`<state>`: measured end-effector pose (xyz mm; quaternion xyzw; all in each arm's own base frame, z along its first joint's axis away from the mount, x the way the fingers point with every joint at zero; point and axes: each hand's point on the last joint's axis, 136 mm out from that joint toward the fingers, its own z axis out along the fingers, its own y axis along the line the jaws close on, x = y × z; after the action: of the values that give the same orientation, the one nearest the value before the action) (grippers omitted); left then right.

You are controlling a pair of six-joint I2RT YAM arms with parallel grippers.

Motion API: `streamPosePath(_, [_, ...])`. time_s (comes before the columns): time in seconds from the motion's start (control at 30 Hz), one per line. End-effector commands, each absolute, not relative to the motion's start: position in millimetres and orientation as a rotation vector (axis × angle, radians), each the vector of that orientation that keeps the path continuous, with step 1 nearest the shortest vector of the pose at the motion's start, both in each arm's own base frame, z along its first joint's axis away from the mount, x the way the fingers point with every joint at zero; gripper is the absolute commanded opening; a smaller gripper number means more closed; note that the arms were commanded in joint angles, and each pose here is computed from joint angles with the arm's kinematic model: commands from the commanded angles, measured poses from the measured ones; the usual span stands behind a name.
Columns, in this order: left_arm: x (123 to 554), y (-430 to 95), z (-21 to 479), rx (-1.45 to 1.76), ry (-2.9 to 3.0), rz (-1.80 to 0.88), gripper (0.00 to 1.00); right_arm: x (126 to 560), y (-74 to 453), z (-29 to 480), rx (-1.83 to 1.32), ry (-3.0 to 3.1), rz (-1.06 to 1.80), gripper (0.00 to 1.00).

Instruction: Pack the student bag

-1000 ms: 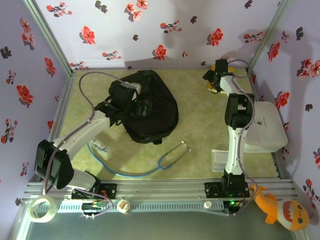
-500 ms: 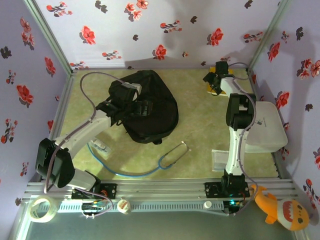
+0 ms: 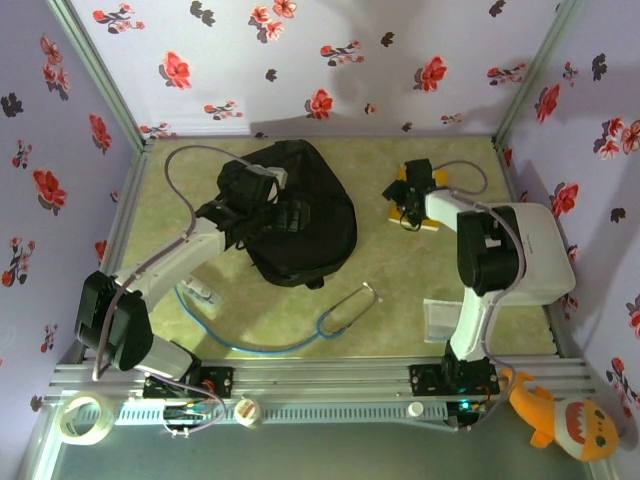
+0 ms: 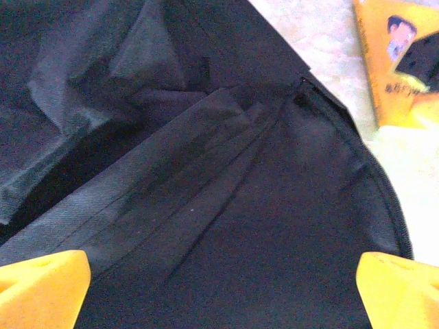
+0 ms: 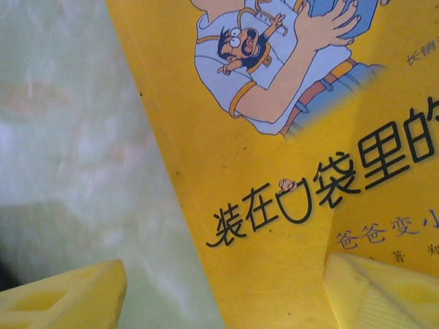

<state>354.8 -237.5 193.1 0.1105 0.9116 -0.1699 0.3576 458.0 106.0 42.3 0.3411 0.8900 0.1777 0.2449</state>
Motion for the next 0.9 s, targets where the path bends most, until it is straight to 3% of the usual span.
streamPosePath(0.0, [364,-254,208,0.256,2.324,-0.553,1.00,371,120,-9,1.118,2.583,0.393,0.77])
streamPosePath(0.17, [365,-279,214,0.282,2.325,-0.684,1.00,328,129,9,1.084,2.522,0.384,0.77])
streamPosePath(0.3, [354,-320,220,0.420,2.302,-0.743,1.00,330,135,56,0.889,2.557,0.400,0.74])
streamPosePath(0.47, [348,-363,209,0.442,2.366,-0.798,0.99,333,92,106,0.797,2.455,0.253,0.77])
streamPosePath(0.87, [323,-459,151,0.515,2.543,-0.776,0.89,337,40,81,0.669,2.650,0.198,0.66])
